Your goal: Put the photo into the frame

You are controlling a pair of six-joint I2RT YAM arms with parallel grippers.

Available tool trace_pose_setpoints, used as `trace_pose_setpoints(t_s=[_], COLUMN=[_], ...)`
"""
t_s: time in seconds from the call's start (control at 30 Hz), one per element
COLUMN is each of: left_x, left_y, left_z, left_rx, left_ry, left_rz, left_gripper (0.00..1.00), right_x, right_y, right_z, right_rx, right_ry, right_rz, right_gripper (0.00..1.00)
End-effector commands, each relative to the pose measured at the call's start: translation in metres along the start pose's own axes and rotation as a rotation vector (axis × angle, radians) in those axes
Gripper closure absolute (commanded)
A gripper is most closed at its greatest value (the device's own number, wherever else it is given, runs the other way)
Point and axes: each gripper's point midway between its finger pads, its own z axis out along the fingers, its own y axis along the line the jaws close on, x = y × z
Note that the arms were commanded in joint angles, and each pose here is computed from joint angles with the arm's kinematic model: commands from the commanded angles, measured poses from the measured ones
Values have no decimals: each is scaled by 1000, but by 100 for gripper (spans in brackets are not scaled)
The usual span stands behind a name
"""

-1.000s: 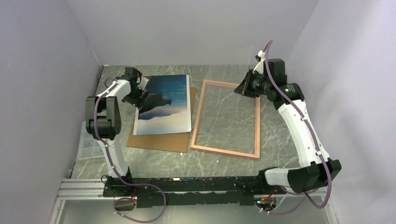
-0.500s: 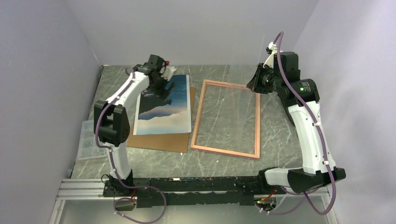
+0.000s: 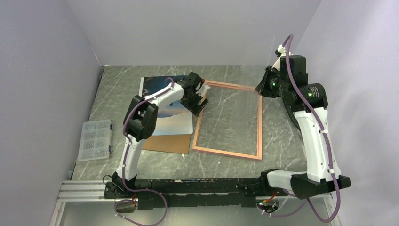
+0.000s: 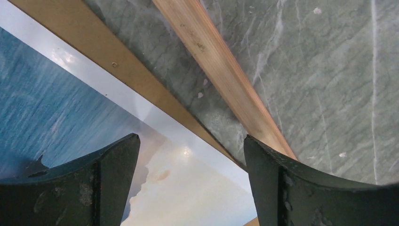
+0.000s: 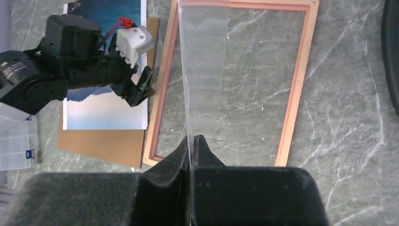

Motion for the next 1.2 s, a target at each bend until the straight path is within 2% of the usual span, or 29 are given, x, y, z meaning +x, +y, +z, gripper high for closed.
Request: trace_pose_setpoints(t_s=[0.0, 0.23, 0.43, 0.57, 0.73, 0.93, 1.17], left_x=[-40, -30, -56, -73, -68, -53, -28], left_y=[-18, -34, -24, -23, -48, -60, -52], left_z=[-1, 16, -13, -37, -30, 0, 33], left_rx=[31, 39, -3, 17, 147, 216, 156], left_ry=[-116, -97, -193, -264, -235, -172, -102], left_rz=[-19, -27, -67, -125, -164, -192, -211], left_gripper=[15, 27, 29, 23, 6, 6, 10], right_x=[-8, 1, 6, 8, 13, 13, 10], right_y=[1, 1, 4, 6, 7, 7, 6], right_z=[-12, -4, 2, 5, 9, 7, 3], right_rx=[-5, -22, -39, -51, -61, -57, -50], right_ry=[-55, -31, -11, 1, 19, 20, 14], right_rz=[21, 28, 29, 34, 41, 42, 41], right_gripper=[100, 100, 100, 100, 100, 100, 100])
